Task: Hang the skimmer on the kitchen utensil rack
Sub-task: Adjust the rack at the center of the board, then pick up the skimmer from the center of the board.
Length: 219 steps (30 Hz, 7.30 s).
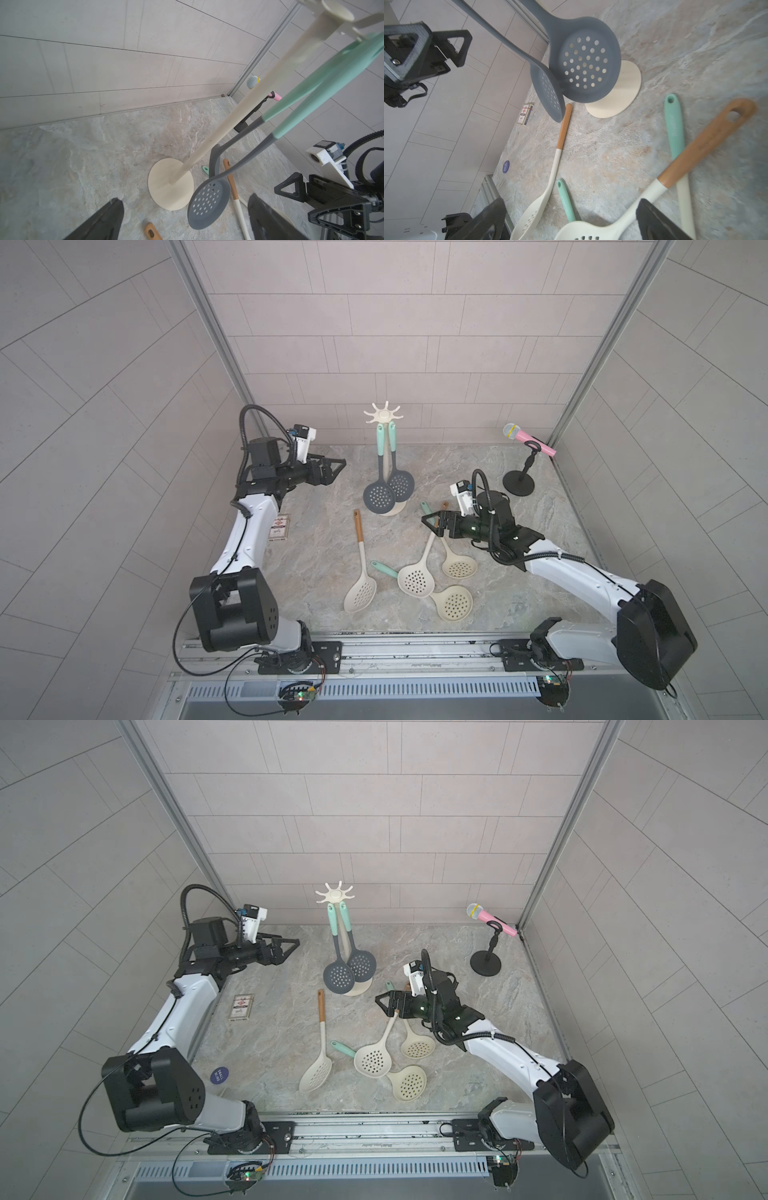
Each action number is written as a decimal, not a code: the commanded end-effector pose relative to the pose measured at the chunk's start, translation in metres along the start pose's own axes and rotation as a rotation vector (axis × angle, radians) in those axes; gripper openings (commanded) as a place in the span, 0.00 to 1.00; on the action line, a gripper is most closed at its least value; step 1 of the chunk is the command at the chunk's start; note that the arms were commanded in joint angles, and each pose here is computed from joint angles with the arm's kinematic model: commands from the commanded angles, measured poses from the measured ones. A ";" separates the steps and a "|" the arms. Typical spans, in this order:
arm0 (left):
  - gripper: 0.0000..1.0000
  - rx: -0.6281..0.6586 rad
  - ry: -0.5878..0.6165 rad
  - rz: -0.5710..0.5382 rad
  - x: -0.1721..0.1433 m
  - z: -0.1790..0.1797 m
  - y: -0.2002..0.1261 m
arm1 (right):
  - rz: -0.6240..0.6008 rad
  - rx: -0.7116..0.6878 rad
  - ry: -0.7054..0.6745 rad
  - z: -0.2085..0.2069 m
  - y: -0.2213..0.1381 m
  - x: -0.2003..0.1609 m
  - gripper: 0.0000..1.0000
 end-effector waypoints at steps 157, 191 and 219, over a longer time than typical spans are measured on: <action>1.00 0.464 0.347 0.357 -0.064 -0.102 0.083 | 0.000 -0.295 -0.007 -0.044 -0.012 -0.006 1.00; 1.00 0.407 -0.002 0.397 -0.139 -0.011 -0.039 | 0.090 -0.130 0.294 -0.083 0.067 -0.032 0.79; 1.00 0.307 -0.010 0.326 -0.133 -0.025 -0.040 | -0.093 -0.371 0.491 -0.152 0.104 -0.083 0.42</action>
Point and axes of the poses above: each gripper's point midway between its finger pads, its own y axis out along the fingers, its own z axis along the line the jaws close on, x = y × z, the point moved 8 cm from there along -y, back along the fingers, and after that the axes turned 14 degrees about y, right-handed, at the moved point
